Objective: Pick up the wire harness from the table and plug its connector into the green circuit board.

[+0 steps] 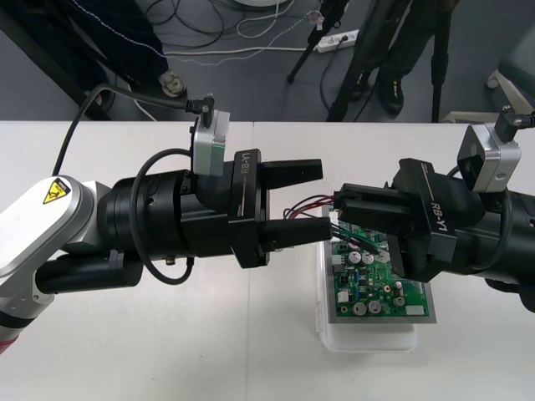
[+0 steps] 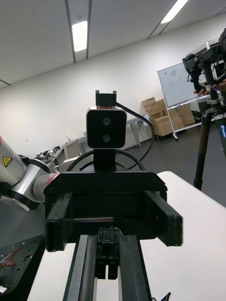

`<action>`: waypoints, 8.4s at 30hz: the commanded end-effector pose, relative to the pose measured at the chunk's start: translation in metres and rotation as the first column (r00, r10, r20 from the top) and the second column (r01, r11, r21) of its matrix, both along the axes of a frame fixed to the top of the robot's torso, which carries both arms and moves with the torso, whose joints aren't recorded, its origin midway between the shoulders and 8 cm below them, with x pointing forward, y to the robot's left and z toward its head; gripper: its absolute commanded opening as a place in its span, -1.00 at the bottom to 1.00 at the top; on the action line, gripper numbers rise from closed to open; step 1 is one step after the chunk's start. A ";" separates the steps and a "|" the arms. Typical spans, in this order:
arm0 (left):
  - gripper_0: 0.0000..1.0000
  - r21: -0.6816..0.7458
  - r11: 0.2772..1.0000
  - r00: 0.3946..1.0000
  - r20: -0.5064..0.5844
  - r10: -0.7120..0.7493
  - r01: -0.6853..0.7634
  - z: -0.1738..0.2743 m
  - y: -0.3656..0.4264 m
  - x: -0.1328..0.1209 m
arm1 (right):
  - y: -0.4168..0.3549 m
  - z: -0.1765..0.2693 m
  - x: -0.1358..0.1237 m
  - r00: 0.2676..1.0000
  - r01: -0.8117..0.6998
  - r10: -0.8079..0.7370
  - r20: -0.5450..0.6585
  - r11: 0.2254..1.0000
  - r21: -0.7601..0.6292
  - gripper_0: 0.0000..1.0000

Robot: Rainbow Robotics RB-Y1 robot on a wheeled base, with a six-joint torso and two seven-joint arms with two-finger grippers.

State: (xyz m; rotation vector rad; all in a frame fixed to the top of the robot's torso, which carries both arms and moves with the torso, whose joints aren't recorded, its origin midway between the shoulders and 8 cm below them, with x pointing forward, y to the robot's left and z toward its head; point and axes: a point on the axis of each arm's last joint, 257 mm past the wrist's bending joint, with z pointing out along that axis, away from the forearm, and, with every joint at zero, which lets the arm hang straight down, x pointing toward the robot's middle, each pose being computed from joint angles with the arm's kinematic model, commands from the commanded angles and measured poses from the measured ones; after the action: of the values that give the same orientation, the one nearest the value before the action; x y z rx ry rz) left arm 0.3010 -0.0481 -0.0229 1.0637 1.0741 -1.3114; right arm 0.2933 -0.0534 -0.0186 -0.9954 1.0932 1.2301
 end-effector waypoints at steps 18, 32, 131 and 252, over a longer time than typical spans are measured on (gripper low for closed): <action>-1.00 -0.050 0.999 1.000 0.027 0.013 -0.012 0.026 -0.004 -0.002 | 0.002 0.003 -0.009 1.000 -0.013 0.013 0.026 1.000 0.013 -1.00; -1.00 -0.048 0.999 0.999 0.038 0.018 -0.017 0.025 -0.004 -0.001 | 0.001 0.003 -0.006 1.000 -0.005 0.005 0.024 1.000 0.014 0.09; -1.00 0.084 0.996 0.926 0.377 -0.019 -0.014 -0.186 0.055 0.032 | -0.232 -0.207 0.068 0.948 0.305 0.112 0.298 -0.046 -0.951 1.00; -1.00 0.170 0.983 0.908 0.419 -0.013 -0.064 -0.204 -0.039 0.047 | -0.186 -0.254 0.079 0.954 0.297 0.079 0.289 -0.118 -0.948 1.00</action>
State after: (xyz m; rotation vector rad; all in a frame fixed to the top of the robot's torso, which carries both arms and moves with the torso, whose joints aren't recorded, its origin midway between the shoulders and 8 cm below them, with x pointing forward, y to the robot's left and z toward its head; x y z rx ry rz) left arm 0.3478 -0.0626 -0.2427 1.3755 0.9389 -0.9212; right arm 0.3687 -0.2556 -0.2800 -2.0897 1.9079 -0.3184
